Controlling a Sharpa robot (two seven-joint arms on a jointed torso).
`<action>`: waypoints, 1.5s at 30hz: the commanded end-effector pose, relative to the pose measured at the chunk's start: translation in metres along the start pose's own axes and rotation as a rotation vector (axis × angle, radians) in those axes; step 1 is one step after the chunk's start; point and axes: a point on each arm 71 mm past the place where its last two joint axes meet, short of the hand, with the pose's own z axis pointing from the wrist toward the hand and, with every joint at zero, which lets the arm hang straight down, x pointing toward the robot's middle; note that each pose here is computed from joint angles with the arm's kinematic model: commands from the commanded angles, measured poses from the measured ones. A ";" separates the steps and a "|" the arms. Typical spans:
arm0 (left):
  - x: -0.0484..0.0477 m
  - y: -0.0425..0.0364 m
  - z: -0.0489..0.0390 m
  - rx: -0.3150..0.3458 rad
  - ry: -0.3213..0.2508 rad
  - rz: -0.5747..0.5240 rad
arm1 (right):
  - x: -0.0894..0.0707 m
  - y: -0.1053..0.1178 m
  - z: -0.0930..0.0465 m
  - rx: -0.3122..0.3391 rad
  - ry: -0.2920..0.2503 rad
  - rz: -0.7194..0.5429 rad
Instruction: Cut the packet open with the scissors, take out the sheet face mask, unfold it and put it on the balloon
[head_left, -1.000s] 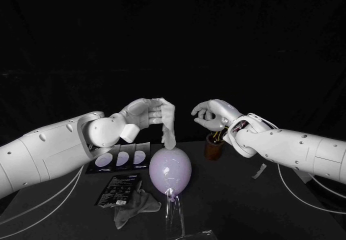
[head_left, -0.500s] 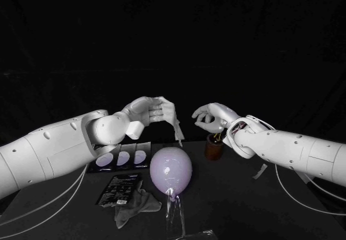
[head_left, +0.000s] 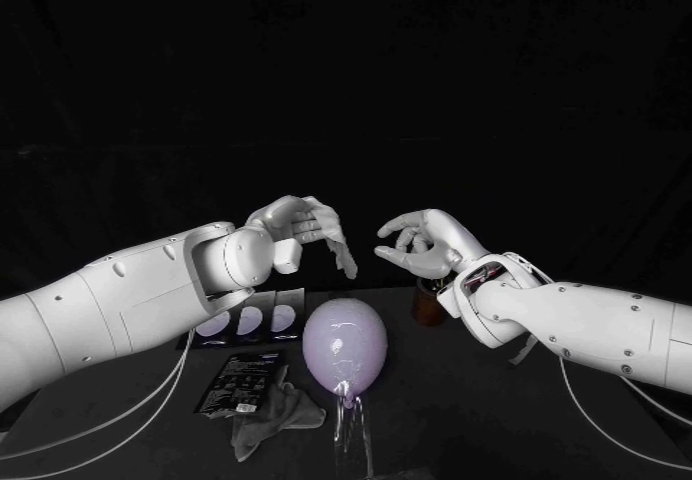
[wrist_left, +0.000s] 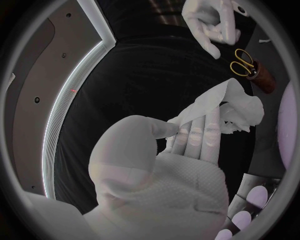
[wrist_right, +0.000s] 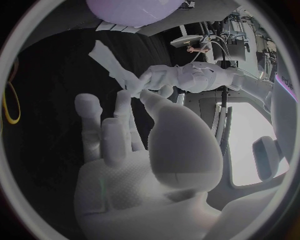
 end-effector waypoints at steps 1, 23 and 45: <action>-0.0064 -0.0048 0.0008 0.059 -0.134 0.000 | 0.002 0.012 0.000 -0.031 -0.066 -0.085; -0.0028 -0.0045 0.0015 0.098 -0.212 -0.004 | 0.062 0.025 0.042 0.037 -0.041 -0.279; 0.0084 -0.0008 0.0008 0.088 -0.180 -0.018 | 0.089 0.027 0.071 0.046 -0.097 -0.355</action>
